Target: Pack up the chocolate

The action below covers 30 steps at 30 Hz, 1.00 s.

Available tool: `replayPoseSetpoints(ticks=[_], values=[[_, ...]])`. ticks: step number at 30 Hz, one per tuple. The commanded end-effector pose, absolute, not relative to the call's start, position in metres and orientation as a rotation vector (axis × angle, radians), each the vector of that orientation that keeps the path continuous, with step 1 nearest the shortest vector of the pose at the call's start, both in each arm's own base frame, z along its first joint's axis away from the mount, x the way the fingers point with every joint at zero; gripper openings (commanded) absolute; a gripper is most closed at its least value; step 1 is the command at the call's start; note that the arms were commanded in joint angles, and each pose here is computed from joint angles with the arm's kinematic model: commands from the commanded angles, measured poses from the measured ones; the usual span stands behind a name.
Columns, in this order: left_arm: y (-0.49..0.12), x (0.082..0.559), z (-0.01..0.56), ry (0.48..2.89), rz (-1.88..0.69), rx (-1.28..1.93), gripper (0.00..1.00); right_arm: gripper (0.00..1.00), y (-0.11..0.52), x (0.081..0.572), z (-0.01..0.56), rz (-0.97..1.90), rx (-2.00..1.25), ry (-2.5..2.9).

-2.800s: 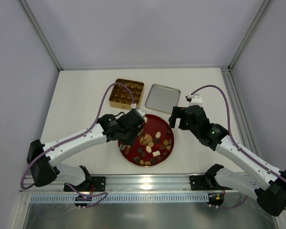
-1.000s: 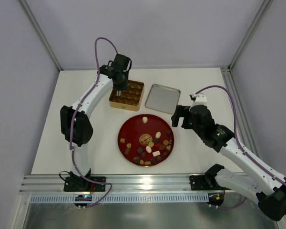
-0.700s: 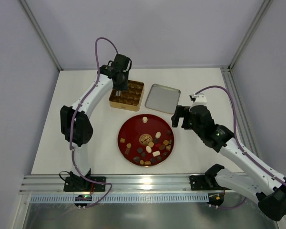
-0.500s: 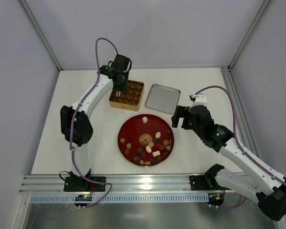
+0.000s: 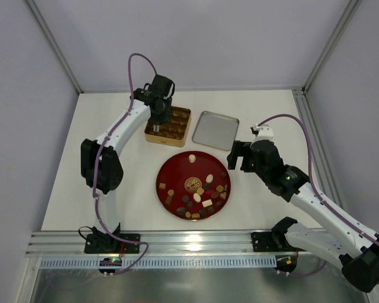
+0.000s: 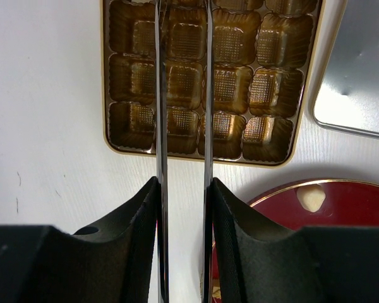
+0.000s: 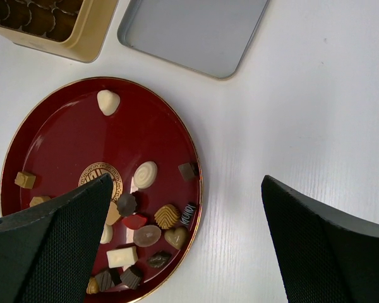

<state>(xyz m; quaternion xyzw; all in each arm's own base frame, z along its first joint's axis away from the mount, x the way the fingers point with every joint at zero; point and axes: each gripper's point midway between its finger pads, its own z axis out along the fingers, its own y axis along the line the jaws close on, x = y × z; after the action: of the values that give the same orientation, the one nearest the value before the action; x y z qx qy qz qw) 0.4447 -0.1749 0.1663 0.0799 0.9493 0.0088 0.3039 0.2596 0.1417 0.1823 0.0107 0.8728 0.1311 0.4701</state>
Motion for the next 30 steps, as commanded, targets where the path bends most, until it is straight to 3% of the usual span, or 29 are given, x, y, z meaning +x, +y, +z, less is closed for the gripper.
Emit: replayPoseSetpoints(ticks=[1, 8, 17, 30], values=[[-0.169, 0.448, 0.185, 2.461, 0.033, 0.212, 0.37, 1.00, 0.143, 0.262, 0.190, 0.346, 0.043, 2.112], [-0.169, 0.449, 0.199, 2.442, 0.028, 0.216, 0.39, 1.00, 0.143, 0.261, 0.193, 0.348, 0.043, 2.108], [-0.182, 0.420, 0.247, 2.378, -0.172, 0.195, 0.39, 1.00, 0.144, 0.262, 0.193, 0.349, 0.046, 2.104], [-0.203, 0.299, 0.254, 2.380, -0.311, 0.362, 0.38, 1.00, 0.142, 0.269, 0.202, 0.341, 0.047, 2.087]])
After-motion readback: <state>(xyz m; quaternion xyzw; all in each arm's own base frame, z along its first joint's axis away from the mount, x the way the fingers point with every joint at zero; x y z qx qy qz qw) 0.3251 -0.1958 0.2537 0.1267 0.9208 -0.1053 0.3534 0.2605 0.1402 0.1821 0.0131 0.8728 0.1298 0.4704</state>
